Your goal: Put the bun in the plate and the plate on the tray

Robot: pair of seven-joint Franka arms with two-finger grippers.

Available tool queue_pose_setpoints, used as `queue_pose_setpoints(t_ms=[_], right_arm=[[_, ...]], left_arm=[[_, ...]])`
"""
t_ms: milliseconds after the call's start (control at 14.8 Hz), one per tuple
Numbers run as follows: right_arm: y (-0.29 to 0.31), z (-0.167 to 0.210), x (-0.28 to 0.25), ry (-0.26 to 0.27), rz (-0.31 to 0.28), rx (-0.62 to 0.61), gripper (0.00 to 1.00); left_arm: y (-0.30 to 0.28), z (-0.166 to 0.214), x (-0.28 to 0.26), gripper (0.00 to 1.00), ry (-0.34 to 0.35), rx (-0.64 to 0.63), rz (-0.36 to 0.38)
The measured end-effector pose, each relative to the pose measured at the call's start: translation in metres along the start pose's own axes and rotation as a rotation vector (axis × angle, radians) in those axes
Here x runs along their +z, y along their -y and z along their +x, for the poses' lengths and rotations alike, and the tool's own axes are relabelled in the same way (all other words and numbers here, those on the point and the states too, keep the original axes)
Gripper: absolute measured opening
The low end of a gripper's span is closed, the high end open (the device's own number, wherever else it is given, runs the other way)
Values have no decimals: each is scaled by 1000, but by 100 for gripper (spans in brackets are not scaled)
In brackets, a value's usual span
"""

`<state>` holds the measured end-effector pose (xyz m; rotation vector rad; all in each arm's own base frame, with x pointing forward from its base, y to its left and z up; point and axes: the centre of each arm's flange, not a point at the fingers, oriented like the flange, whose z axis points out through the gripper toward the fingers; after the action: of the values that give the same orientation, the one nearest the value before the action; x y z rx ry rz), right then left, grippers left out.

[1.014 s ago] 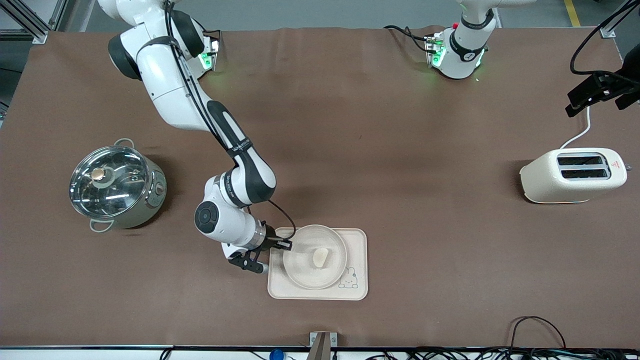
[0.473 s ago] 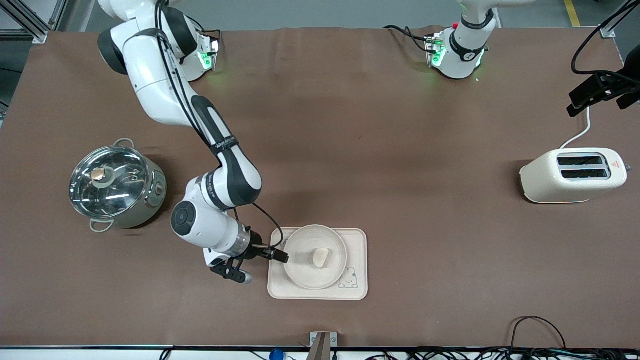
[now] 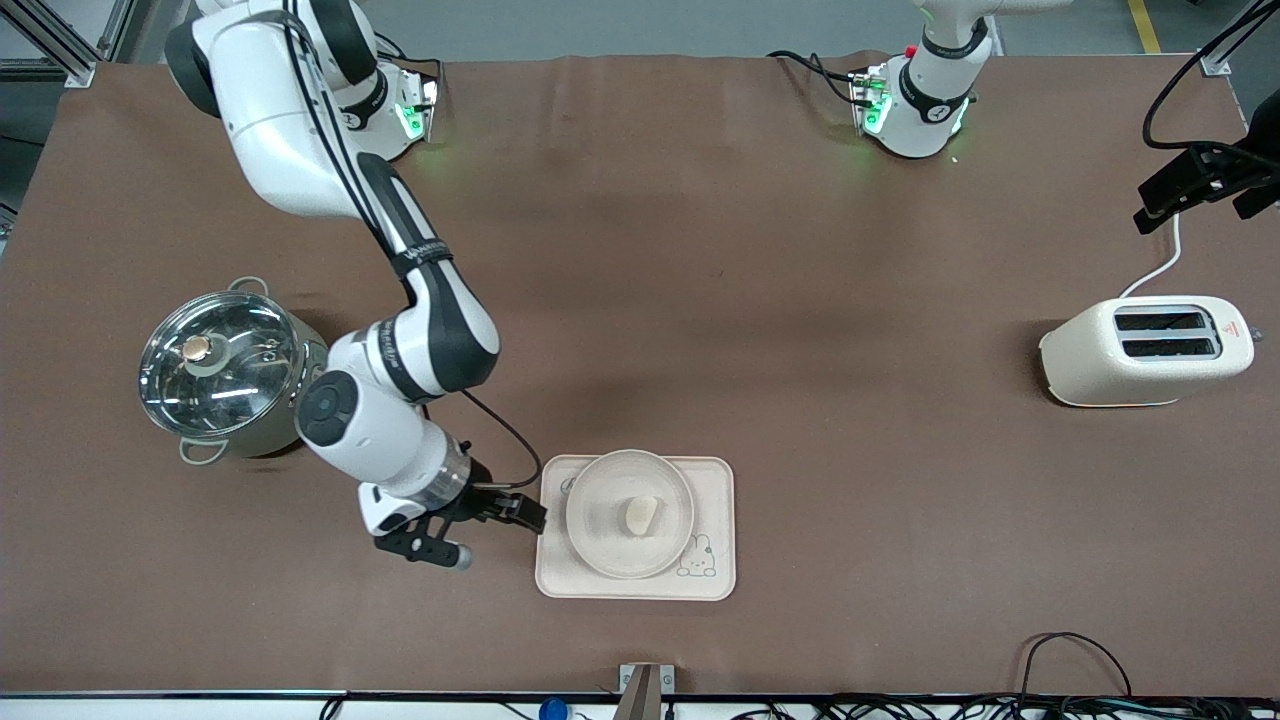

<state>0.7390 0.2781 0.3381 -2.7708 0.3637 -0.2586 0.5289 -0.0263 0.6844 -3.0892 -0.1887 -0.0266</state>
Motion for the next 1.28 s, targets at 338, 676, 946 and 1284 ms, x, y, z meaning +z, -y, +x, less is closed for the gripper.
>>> queue_pose_setpoints(t_ms=[338, 676, 946, 1284], right_arm=[[-67, 3, -103, 22, -29, -45, 100], [-105, -44, -175, 85, -84, -89, 100], [-120, -62, -246, 128, -220, -152, 100], [-139, -67, -327, 162, -299, -143, 100]], left_arm=[[0, 0, 0, 100, 0, 1, 0], [-1, 0, 0, 100, 0, 2, 0], [-1, -1, -1, 100, 0, 3, 0], [4, 0, 0, 100, 2, 35, 0]])
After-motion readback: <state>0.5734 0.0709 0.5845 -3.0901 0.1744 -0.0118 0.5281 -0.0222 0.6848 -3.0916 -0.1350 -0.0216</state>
